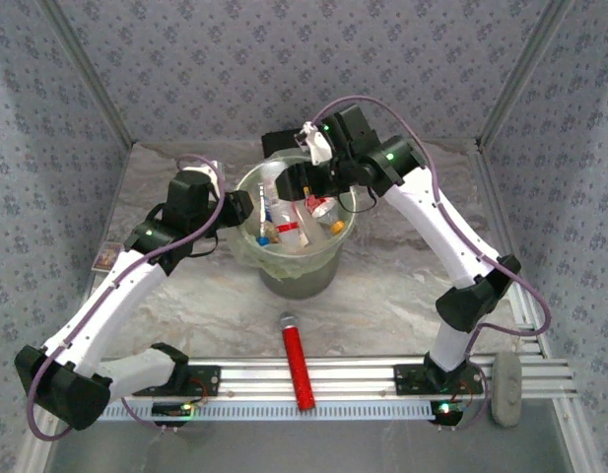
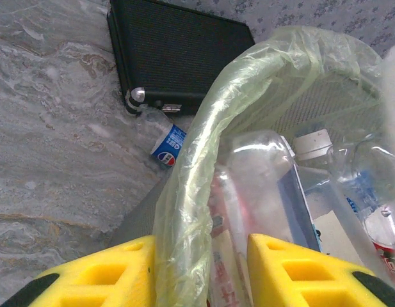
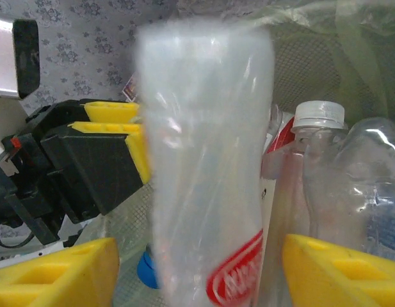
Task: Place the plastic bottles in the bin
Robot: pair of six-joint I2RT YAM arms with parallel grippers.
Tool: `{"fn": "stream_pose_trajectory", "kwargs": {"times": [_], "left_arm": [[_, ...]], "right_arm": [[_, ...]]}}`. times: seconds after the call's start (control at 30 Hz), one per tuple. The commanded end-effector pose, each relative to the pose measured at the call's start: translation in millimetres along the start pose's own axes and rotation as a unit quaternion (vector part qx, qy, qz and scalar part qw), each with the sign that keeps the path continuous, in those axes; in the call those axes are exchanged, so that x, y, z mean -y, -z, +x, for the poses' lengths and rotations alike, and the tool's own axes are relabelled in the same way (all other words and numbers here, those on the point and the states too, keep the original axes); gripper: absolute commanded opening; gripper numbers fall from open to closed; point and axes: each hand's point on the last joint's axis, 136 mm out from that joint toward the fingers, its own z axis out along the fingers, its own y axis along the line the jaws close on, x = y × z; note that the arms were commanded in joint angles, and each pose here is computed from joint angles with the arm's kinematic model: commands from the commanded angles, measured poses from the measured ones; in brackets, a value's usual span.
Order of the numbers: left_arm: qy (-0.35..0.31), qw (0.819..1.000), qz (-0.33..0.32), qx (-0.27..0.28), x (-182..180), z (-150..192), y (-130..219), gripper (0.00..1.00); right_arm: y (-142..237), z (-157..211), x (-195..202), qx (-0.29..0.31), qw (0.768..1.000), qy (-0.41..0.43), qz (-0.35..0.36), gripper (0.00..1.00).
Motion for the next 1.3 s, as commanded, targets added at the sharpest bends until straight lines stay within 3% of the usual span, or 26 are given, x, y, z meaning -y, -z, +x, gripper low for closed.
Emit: {"fn": "stream_pose_trajectory", "kwargs": {"times": [0.0,0.23,0.37,0.63,0.9,1.0,1.27], "left_arm": [[0.002,1.0,0.021,0.008,9,-3,2,0.4],[0.003,1.0,0.022,0.008,9,-3,3,0.4],[0.004,1.0,0.022,0.007,9,-3,2,0.4],[0.003,1.0,0.022,0.008,10,-4,2,0.4],[0.004,1.0,0.022,0.006,11,-4,0,0.4],[0.003,1.0,0.024,0.005,12,-4,0,0.4],[0.001,1.0,0.023,0.007,11,-5,1,0.41]], "right_arm": [[9,3,7,-0.005,0.999,0.005,0.033,0.71],[-2,2,8,-0.013,0.997,0.03,0.063,0.58],[-13,-1,17,-0.014,0.994,0.045,0.101,0.56],[-12,-20,10,0.023,0.972,0.125,0.199,0.62],[-31,-15,24,-0.004,0.958,0.147,0.245,0.71],[-34,-10,36,-0.019,0.951,0.149,0.27,0.71],[-5,-13,51,0.014,0.946,0.133,0.297,0.67]]}}
